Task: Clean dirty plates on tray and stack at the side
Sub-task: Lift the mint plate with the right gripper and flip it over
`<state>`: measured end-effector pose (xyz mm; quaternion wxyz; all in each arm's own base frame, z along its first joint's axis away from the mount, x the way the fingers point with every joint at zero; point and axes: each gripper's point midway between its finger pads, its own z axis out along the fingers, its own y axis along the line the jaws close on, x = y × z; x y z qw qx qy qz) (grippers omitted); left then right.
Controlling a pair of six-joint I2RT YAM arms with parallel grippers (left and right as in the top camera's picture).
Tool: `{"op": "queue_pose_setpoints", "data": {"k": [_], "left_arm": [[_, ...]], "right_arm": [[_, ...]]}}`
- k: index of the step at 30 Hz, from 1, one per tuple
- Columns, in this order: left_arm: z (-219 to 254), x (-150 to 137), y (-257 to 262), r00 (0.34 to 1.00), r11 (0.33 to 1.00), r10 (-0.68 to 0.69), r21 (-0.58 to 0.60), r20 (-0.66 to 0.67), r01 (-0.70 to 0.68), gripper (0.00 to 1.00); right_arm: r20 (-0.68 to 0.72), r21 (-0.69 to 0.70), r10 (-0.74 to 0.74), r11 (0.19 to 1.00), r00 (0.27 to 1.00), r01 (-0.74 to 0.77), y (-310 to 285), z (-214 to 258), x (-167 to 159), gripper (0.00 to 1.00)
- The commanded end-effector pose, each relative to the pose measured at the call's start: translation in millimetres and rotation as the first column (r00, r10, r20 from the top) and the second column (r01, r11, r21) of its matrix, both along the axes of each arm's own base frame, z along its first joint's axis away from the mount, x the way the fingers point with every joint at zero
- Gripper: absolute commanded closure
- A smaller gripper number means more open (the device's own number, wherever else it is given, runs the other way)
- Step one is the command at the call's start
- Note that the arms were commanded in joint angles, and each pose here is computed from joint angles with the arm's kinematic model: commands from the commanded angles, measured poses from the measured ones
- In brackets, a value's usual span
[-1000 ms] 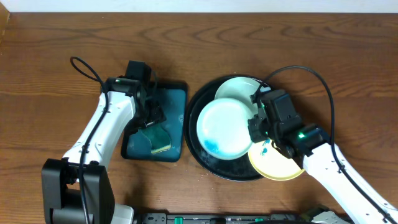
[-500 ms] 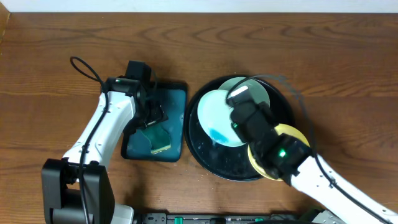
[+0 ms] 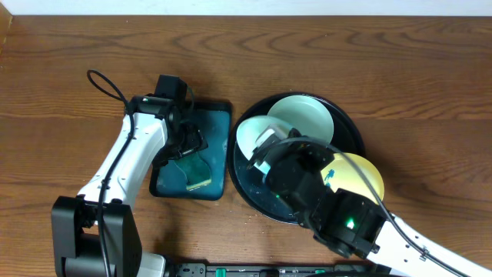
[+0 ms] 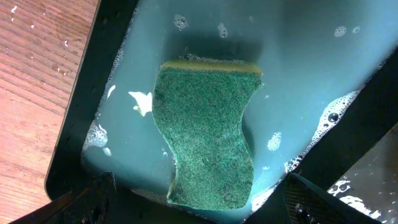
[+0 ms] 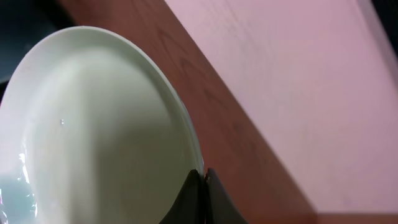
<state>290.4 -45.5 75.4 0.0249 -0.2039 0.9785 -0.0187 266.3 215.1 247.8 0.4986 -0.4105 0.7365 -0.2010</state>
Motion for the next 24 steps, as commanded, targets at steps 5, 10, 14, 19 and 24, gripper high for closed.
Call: {"op": "queue_pose_setpoints", "data": {"k": [5,10,14,19,24], "left_arm": [[1,1,1,1.000,1.000,-0.006,0.002,0.004,0.006,0.13],[1,1,1,1.000,1.000,-0.006,0.002,0.004,0.006,0.13],[1,1,1,1.000,1.000,-0.006,0.002,0.004,0.006,0.13],[1,1,1,1.000,1.000,-0.006,0.002,0.004,0.006,0.13],[1,1,1,1.000,1.000,-0.006,0.002,0.004,0.006,0.13]], "right_arm": [[0.108,-0.118,-0.028,0.992,0.994,0.041,-8,24,-3,0.99],[0.110,-0.113,-0.028,0.993,0.994,0.041,-8,24,-2,0.99],[0.117,-0.100,-0.031,0.994,0.993,0.042,-7,26,-2,0.99],[0.142,-0.045,-0.039,0.998,0.989,0.045,-2,35,1,0.99],[0.159,-0.006,-0.044,0.999,0.986,0.046,1,41,3,0.99]]}}
